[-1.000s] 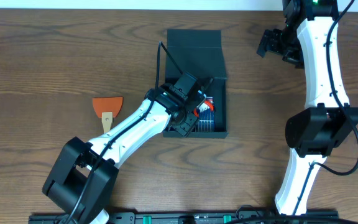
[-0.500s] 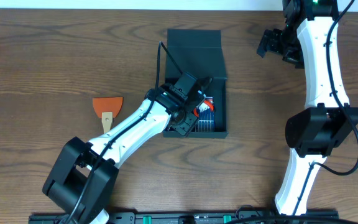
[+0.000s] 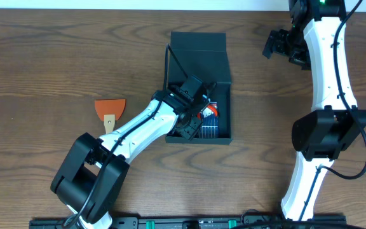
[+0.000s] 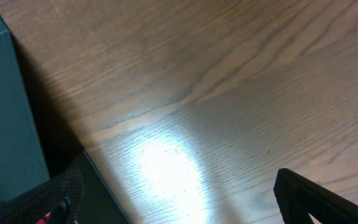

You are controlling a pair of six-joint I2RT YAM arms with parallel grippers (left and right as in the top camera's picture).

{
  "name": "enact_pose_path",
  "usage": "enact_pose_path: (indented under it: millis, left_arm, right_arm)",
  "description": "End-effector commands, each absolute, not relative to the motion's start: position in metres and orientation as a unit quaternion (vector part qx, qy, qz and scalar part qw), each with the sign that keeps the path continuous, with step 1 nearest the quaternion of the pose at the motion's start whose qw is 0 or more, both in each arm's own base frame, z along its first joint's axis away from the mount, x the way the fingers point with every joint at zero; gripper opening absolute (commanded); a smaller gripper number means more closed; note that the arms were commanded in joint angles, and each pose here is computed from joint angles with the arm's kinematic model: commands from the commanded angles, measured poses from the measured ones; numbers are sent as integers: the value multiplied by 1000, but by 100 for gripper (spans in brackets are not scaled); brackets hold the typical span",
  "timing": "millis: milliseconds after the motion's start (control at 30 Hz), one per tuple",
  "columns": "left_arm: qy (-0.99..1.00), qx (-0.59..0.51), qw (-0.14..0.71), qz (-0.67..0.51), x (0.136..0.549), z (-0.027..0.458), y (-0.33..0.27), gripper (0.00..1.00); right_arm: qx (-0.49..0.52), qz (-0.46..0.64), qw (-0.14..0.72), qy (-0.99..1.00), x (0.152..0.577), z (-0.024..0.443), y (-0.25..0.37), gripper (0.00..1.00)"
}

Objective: Pack container
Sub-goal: 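Lower the hammer into the box beside the pliers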

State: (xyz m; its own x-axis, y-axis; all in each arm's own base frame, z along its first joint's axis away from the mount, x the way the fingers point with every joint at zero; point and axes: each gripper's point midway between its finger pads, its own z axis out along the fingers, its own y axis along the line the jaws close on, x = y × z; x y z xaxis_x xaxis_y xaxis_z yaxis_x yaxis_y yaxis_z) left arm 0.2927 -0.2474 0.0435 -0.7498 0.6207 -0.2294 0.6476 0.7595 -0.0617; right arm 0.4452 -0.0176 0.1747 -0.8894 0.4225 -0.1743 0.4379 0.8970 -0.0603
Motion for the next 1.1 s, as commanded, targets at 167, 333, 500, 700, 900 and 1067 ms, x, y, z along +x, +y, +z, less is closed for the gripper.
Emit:
enact_pose_path:
  millis: [167, 333, 500, 700, 900, 1067]
  left_arm:
    - [930, 349, 101, -62, 296, 45, -248, 63]
    - [930, 349, 101, -62, 296, 45, -248, 62]
    - [930, 349, 101, -63, 296, 45, -248, 62]
    - [925, 361, 105, -62, 296, 50, -248, 63]
    - [924, 361, 111, -64, 300, 58, -251, 63]
    - [921, 366, 116, -65, 302, 61, -253, 62]
  right_arm:
    - [217, -52, 90, 971, 447, 182, -18, 99]
    - [217, -52, 90, 971, 447, 182, -18, 99]
    - [217, -52, 90, 971, 447, 182, -18, 99]
    - [217, -52, 90, 971, 447, 182, -18, 99]
    - [217, -52, 90, 971, 447, 182, -18, 99]
    - [218, -52, 90, 970, 447, 182, -18, 99]
